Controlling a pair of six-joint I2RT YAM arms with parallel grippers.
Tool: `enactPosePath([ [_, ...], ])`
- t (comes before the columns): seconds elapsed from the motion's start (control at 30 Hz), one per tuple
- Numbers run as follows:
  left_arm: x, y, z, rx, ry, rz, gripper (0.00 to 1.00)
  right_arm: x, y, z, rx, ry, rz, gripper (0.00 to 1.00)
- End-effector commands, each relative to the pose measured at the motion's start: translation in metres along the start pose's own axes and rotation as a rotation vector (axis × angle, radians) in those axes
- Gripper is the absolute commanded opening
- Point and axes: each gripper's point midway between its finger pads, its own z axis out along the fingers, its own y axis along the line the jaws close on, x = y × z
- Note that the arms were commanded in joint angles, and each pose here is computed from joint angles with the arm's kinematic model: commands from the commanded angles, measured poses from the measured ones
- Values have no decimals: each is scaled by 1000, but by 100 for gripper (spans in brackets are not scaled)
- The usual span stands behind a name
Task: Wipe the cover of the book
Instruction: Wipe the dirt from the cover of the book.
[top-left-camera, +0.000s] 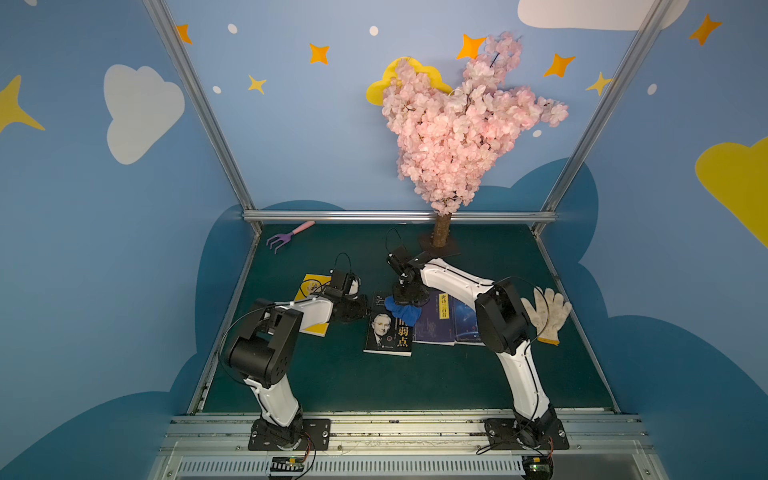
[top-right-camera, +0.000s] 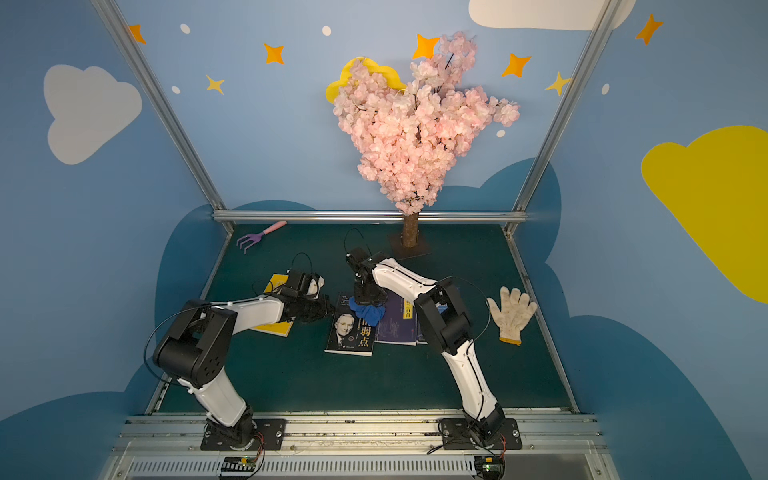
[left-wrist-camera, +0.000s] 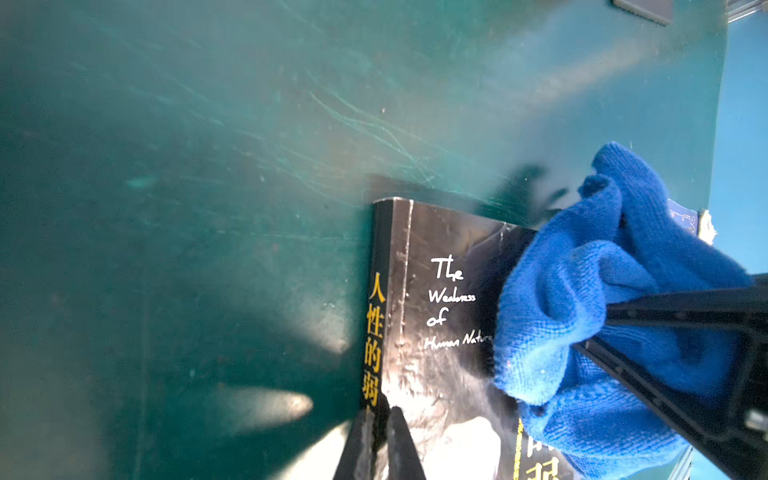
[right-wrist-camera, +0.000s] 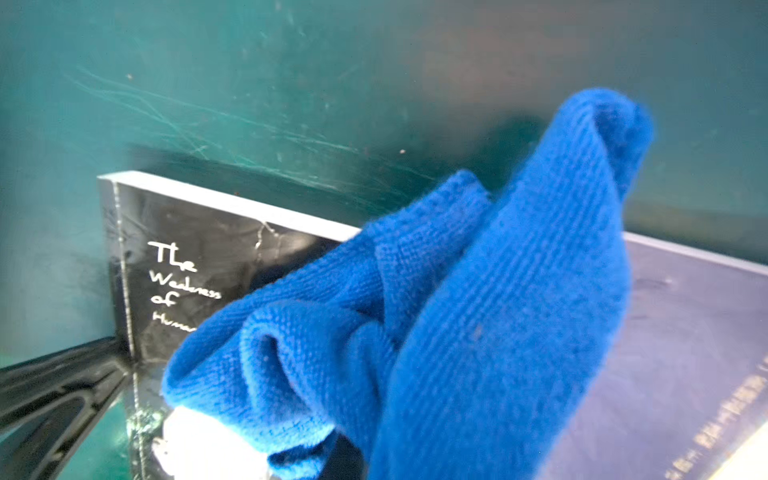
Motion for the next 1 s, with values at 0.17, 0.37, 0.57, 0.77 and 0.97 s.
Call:
enactPosePath([
  [0.17, 41, 20, 13, -45, 147, -48, 11, 32, 27, 65, 97, 203, -56, 0],
  [0.37, 41, 23, 11, -63, 140, -44, 11, 43, -22, 70, 180, 249, -20, 0],
  [0.57, 40, 22, 11, -59, 137, -44, 11, 64, -75, 62, 221, 254, 41, 0],
  [0.77, 39, 21, 10, -57, 135, -40, 11, 57, -18, 61, 91, 221, 12, 0],
  [0.97, 40, 25, 11, -79, 147, -37, 10, 48, 18, 73, 98, 264, -64, 0],
])
